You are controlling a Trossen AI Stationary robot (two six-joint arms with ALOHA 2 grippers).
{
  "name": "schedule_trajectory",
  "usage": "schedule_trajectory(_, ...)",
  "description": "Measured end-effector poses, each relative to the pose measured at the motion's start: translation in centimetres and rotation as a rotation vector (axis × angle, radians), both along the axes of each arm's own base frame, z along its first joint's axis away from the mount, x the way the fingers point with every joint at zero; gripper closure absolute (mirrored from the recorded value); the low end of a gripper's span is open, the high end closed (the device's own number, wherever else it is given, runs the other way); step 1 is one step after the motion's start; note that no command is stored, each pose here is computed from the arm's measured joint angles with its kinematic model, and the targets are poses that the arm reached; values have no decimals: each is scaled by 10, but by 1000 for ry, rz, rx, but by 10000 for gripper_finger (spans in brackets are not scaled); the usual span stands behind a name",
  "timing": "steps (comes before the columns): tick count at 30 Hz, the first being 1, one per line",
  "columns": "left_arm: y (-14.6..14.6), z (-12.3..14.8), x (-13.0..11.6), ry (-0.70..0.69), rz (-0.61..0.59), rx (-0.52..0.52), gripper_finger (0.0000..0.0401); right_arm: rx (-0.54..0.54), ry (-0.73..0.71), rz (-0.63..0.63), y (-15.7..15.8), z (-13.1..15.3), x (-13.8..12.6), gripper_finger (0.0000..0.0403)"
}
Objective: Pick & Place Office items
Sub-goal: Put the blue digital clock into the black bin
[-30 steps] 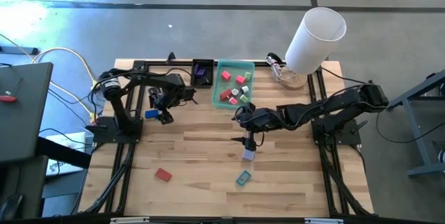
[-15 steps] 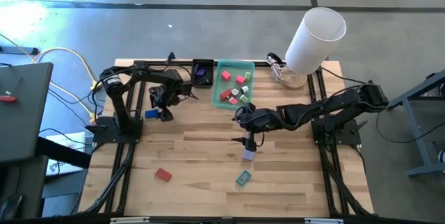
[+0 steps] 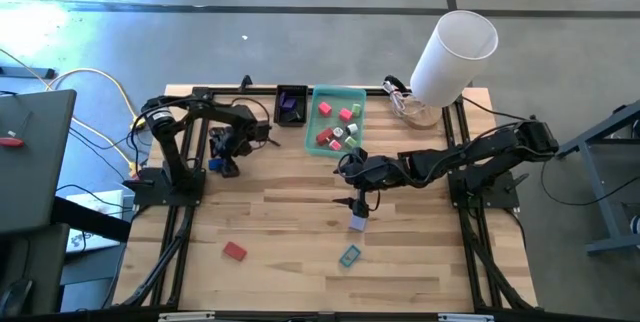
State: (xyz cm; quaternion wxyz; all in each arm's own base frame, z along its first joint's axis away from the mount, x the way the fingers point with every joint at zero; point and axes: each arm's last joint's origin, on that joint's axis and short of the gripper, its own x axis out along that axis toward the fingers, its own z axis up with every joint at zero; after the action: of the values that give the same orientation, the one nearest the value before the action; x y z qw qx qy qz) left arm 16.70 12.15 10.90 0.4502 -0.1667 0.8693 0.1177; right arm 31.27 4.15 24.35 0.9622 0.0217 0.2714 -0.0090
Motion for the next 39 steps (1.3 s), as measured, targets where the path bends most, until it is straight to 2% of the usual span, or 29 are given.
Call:
schedule_trajectory(6,-4,-1,2,3,-26,6,254,-12,0,7,0,0,0,27)
schedule_trajectory(15,-21,5,21,-16,-144,17,256,-15,0,10,0,0,0,27)
schedule_trajectory(18,-28,17,33,-56,-189,35,256,-12,1,22,0,0,0,27)
schedule_trajectory(22,-36,47,44,-54,-205,56,256,6,4,53,1,0,0,27)
schedule_trajectory(27,-42,95,63,-260,-251,119,256,-12,4,71,2,0,0,27)
schedule_trajectory(32,-40,139,79,-520,-262,113,256,-13,3,71,2,0,0,27)
schedule_trajectory(36,-30,158,97,-711,-322,190,256,-14,7,71,2,-3,3,27)
schedule_trajectory(39,-18,162,111,-884,-338,234,256,-12,22,69,2,-7,4,27)
